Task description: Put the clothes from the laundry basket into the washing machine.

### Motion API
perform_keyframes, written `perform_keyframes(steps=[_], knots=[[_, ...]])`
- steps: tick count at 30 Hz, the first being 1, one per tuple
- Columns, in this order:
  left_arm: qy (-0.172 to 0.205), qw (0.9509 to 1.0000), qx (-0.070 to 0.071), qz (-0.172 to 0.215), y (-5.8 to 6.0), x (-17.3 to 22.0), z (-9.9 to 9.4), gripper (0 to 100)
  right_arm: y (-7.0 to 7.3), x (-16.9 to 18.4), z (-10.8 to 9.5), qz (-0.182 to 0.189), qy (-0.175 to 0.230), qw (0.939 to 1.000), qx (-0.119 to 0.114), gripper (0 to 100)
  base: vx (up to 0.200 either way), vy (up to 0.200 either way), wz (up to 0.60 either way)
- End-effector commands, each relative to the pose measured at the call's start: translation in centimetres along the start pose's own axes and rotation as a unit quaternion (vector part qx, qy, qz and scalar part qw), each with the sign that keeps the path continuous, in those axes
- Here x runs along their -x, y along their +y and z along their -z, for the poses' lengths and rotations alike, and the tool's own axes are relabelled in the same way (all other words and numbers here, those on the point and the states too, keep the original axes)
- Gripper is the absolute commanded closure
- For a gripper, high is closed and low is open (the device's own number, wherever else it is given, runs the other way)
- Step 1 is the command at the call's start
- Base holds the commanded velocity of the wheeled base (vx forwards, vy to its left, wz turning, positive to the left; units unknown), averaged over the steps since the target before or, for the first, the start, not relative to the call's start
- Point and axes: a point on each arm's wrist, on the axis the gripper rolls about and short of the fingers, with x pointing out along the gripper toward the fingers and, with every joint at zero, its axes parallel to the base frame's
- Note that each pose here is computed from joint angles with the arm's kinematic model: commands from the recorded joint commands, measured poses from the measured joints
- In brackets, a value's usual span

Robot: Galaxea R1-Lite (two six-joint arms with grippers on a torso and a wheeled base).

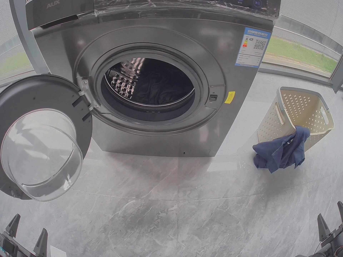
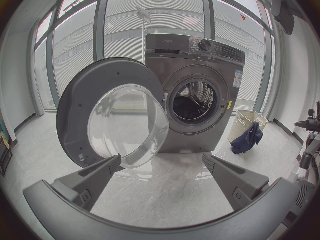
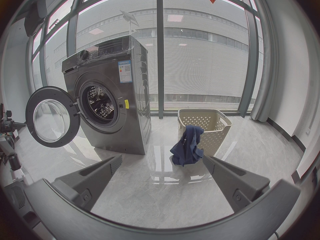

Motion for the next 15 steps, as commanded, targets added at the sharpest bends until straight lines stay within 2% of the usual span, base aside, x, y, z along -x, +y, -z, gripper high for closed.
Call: perform_keyframes(steps=[1, 3, 4, 13, 15], knots=[[0.001, 1.0000, 0.000, 0.000, 0.00, -0.01, 0.39, 0, 0.00, -0.02, 0.48, 0.000, 0.002, 1.0000, -0.001, 0, 0.000, 0.000, -0.60], [0.000, 1.0000, -0.001, 0.000, 0.00, -0.01, 0.37, 0, 0.00, -0.02, 0.48, 0.001, 0.002, 1.0000, -0.001, 0, 0.000, 0.000, -0.60], [0.000, 1.0000, -0.002, 0.000, 0.00, -0.01, 0.37, 0, 0.00, -0.02, 0.48, 0.000, 0.002, 1.0000, -0.001, 0, 0.000, 0.000, 0.00], [0.000, 1.0000, 0.000, 0.000, 0.00, -0.01, 0.37, 0, 0.00, -0.02, 0.48, 0.000, 0.002, 1.0000, 0.000, 0, 0.000, -0.200, 0.00], [0.000, 1.0000, 0.000, 0.000, 0.00, -0.01, 0.37, 0, 0.00, -0.02, 0.48, 0.000, 0.002, 1.0000, 0.000, 0, 0.000, 0.000, 0.00]])
